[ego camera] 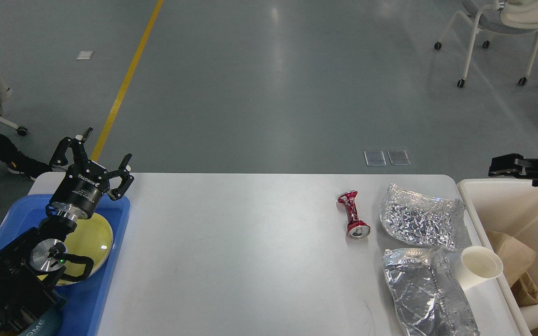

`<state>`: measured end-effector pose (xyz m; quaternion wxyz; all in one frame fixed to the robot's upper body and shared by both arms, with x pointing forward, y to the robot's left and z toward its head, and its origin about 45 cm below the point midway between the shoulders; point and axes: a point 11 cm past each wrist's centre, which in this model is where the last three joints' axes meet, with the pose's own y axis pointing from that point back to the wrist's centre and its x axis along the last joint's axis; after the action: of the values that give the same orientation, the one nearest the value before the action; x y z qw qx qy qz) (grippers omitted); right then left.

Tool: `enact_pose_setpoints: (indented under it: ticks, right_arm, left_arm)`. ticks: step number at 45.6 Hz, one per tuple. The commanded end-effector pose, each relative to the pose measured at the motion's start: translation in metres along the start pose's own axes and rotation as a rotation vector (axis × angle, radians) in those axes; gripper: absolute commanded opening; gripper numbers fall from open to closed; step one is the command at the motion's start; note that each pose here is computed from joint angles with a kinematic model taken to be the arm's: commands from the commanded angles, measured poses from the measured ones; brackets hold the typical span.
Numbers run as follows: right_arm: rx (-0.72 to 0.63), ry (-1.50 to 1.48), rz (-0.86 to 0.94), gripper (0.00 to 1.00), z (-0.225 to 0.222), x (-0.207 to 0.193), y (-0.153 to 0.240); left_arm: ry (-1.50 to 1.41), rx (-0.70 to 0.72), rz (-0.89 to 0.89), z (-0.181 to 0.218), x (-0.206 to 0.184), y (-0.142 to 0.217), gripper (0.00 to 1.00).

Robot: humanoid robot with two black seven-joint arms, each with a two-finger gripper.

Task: Tidy desktop
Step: 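Move the right gripper to the paper cup and grasp it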

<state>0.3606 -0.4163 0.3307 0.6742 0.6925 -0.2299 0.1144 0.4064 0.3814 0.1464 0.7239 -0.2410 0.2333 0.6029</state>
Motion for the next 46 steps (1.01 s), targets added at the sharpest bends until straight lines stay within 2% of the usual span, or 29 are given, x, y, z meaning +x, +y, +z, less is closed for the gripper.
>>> enact_pose_setpoints:
  ticks: [1, 7, 12, 21, 27, 32, 39, 46]
  right_arm:
    - [0.056, 0.079, -0.138, 1.00, -0.052, 0.017, 0.073]
    - [0.111, 0.149, -0.295, 1.00, -0.089, 0.017, 0.125]
    - [0.196, 0.197, -0.195, 1.00, -0.111, 0.031, 0.160]
    - [0.226, 0.181, -0.215, 1.00, -0.108, 0.024, 0.156]
    - [0.151, 0.125, -0.369, 1.00, -0.072, -0.003, 0.105]
    - [0.013, 0.153, -0.292, 1.00, -0.017, -0.019, 0.043]
    - [-0.085, 0.146, -0.246, 1.00, 0.046, -0.064, -0.036]
    - [-0.191, 0.149, -0.170, 1.00, 0.102, -0.081, -0.083]
  left_arm:
    - [0.000, 0.000, 0.000, 0.000, 0.000, 0.000, 1.00]
    - [-0.001, 0.000, 0.001, 0.001, 0.000, 0.000, 1.00]
    - [-0.003, 0.000, 0.006, 0.001, 0.002, 0.002, 1.00]
    - [0.007, -0.043, 0.015, 0.003, 0.005, 0.005, 1.00]
    - [0.008, -0.061, 0.015, 0.004, 0.004, 0.005, 1.00]
    - [0.007, -0.060, 0.014, 0.004, 0.004, 0.005, 1.00]
    - [0.008, -0.060, 0.013, 0.004, 0.004, 0.005, 1.00]
    - [0.008, -0.061, 0.012, 0.004, 0.004, 0.005, 1.00]
